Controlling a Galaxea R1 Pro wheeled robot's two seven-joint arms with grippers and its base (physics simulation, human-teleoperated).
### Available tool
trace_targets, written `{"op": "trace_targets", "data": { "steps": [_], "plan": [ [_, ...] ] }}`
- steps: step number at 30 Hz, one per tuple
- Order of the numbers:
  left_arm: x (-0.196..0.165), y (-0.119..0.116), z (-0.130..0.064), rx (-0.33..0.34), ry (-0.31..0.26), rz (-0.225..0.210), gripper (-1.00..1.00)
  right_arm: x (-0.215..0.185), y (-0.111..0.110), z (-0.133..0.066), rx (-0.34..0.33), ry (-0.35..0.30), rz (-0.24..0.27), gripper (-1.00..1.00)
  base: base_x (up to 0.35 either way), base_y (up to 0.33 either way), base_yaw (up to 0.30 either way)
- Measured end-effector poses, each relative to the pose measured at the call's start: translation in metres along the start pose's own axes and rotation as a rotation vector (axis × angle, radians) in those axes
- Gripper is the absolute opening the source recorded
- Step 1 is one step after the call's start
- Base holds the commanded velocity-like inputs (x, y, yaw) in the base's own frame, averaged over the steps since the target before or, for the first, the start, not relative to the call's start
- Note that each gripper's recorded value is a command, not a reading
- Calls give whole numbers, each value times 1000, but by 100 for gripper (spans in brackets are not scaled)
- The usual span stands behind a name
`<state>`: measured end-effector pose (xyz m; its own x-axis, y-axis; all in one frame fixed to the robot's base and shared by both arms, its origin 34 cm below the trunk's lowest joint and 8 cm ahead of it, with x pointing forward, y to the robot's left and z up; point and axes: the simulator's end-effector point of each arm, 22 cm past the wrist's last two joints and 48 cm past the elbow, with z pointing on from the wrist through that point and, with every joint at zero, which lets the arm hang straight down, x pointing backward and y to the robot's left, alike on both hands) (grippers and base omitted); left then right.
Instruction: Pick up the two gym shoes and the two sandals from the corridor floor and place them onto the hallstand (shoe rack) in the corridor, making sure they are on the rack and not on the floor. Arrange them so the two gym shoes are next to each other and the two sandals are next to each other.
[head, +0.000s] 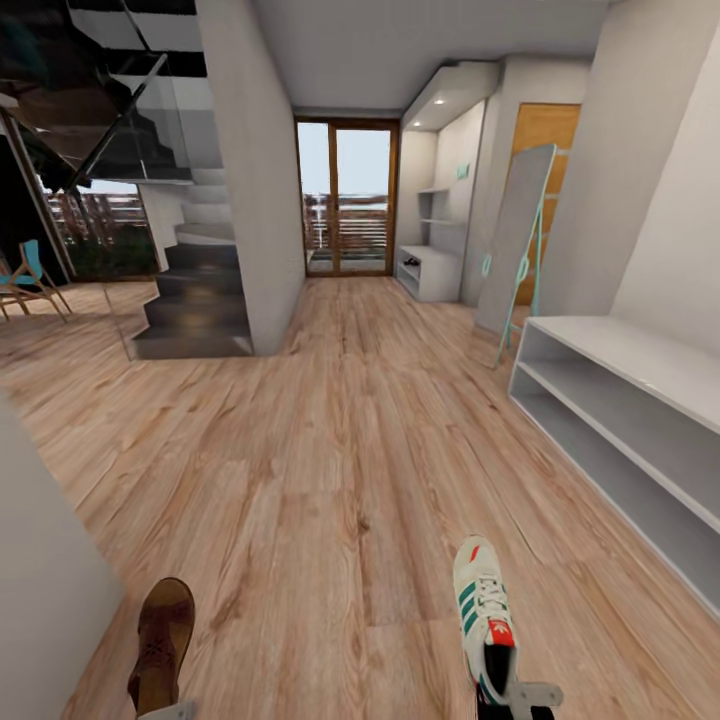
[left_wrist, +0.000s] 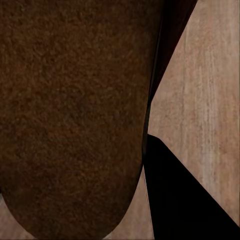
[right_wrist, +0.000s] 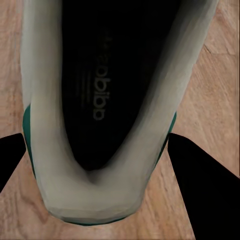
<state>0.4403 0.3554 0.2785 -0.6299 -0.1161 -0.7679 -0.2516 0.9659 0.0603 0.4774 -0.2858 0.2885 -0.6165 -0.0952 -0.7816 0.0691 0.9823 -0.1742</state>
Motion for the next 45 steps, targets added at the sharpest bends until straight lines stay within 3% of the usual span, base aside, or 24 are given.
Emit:
{"op": "trace_targets", "data": {
  "steps": [7,22,36,45],
  "plan": [
    [0,2,0,-4,0,-2,-100,26,-5,-7,-4,53,-16,-100,339,0,0],
    [0,2,0,-4,0,-3,-100,30,-3,-9,-8,62,-15,-100,325,0,0],
    [0,2,0,-2,-6,1,-100,29,-3,-8,-6,62,-14,-100,32,0,0],
    [-19,2,-10,-3,-10,2,-100,11,-6,-16,-6,62,-14,-100,0,0,0]
  ]
}}
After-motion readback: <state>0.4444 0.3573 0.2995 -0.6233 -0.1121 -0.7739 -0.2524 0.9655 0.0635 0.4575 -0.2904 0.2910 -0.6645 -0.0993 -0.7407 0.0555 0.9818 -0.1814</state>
